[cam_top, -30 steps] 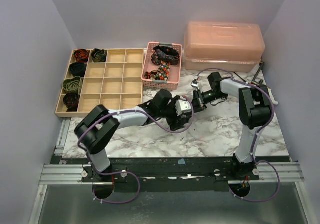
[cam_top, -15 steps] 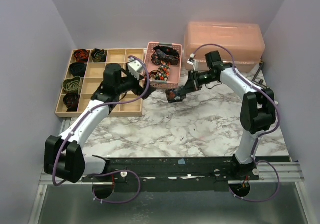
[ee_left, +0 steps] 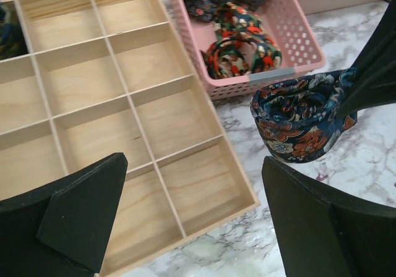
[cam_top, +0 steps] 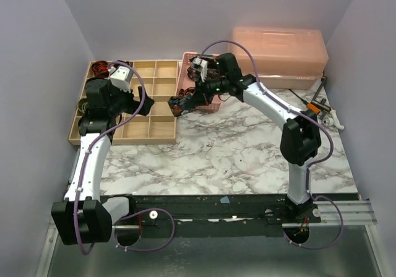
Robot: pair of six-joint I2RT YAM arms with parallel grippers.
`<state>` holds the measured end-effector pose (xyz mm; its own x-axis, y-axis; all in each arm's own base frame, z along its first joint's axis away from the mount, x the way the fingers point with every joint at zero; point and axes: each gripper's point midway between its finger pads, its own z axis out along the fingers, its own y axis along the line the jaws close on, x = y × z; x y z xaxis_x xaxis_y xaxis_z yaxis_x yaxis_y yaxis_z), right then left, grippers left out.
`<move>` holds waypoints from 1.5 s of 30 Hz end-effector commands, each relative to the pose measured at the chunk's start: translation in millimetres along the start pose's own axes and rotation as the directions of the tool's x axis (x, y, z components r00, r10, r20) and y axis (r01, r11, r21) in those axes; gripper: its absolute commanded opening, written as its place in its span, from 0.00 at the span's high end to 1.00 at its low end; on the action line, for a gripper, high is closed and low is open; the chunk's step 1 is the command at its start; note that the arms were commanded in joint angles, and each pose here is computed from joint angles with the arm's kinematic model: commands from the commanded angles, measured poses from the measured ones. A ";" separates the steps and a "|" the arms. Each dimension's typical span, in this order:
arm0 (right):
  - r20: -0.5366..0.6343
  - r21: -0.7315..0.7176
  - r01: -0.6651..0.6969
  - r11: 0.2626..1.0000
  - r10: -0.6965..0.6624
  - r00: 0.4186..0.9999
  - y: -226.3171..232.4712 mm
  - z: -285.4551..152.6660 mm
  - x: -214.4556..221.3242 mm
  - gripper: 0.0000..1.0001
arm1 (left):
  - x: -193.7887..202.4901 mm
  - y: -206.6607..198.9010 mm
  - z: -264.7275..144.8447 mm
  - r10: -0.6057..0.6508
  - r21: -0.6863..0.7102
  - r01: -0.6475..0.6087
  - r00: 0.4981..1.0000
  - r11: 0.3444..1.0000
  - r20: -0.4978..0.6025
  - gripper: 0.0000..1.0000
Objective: Roll the ties
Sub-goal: Place the tie in the storage box.
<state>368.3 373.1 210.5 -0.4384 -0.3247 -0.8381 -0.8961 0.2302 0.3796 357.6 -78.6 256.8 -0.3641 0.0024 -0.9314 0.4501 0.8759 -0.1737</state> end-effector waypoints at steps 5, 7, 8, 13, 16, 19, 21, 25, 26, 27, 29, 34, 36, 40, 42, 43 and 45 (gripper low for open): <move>0.024 0.050 0.113 0.992 -0.114 0.993 -5.3 77.8 -6.5 1.00 | 24.0 26.2 -33.8 0.018 -0.151 -0.026 0.998 0.988 -0.054 0.02; 0.016 0.065 0.130 0.989 -0.131 0.991 -5.1 94.6 0.3 1.00 | 28.9 29.4 -36.8 0.020 -0.169 -0.033 0.997 0.985 -0.077 0.02; 0.022 0.063 0.147 0.987 -0.149 0.989 -2.4 101.6 1.2 1.00 | 30.6 32.1 -38.2 0.010 -0.181 -0.026 0.996 0.983 -0.084 0.02; 0.024 0.084 0.167 0.982 -0.169 0.985 -7.4 129.2 19.8 1.00 | 35.7 45.9 -46.2 -0.093 -0.222 0.071 0.992 0.972 -0.089 0.02; 0.010 0.099 0.164 0.981 -0.166 0.986 -12.6 141.1 32.9 1.00 | 35.8 40.5 -46.7 -0.146 -0.157 0.127 0.982 0.979 -0.120 0.02; -0.001 0.125 0.180 0.976 -0.181 0.983 -16.9 150.3 44.6 1.00 | 39.4 30.1 -42.4 -0.158 -0.080 0.147 0.975 0.986 -0.159 0.02; 0.007 0.138 0.192 0.972 -0.195 0.981 -21.1 156.8 48.6 1.00 | 41.3 30.0 -39.3 -0.166 -0.066 0.157 0.971 0.985 -0.171 0.02; -0.018 0.146 0.175 0.974 -0.174 0.985 -26.4 166.9 67.1 1.00 | 42.7 27.2 -31.6 -0.201 -0.022 0.200 0.959 0.979 -0.201 0.15; -0.027 0.149 0.171 0.974 -0.169 0.985 -26.6 169.0 72.0 1.00 | 44.5 27.2 -29.2 -0.213 -0.016 0.214 0.954 0.977 -0.211 0.17; -0.037 0.153 0.166 0.974 -0.162 0.986 -26.9 171.2 77.6 1.00 | 45.7 26.9 -27.3 -0.219 -0.007 0.223 0.951 0.975 -0.219 0.18; -0.057 0.175 0.157 0.972 -0.149 0.987 -29.2 174.4 87.1 1.00 | 48.2 28.2 -24.2 -0.226 -0.001 0.233 0.945 0.973 -0.235 0.20; -0.126 0.198 0.130 0.972 -0.106 0.986 -28.0 177.6 110.0 1.00 | 55.3 31.0 -19.8 -0.235 0.003 0.245 0.935 0.970 -0.264 0.20; -0.151 0.201 0.124 0.972 -0.095 0.984 -26.5 174.5 118.5 1.00 | 60.2 31.1 -18.6 -0.233 0.008 0.245 0.931 0.970 -0.281 0.22; -0.174 0.207 0.141 0.968 -0.105 0.979 -22.7 165.9 132.4 1.00 | 72.3 32.9 -15.5 -0.226 0.003 0.239 0.925 0.971 -0.305 0.22; -0.219 0.186 0.149 0.971 -0.107 0.970 -19.2 165.3 145.6 0.96 | 77.8 32.5 -13.4 -0.232 0.007 0.247 0.918 0.969 -0.323 0.22; -0.241 0.177 0.148 0.973 -0.103 0.965 -18.0 166.5 151.3 0.93 | 80.6 32.1 -12.7 -0.233 0.008 0.250 0.914 0.968 -0.332 0.22; -0.266 0.168 0.132 0.977 -0.084 0.960 -16.6 167.6 156.9 0.88 | 83.7 31.2 -11.9 -0.231 0.011 0.250 0.911 0.968 -0.341 0.22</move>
<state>359.4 492.1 58.6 -0.2811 -0.4302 -0.8579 -0.9323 0.3344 0.1378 336.4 -38.1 185.2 -0.6914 -0.0627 -0.7197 0.3245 0.8631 -0.3870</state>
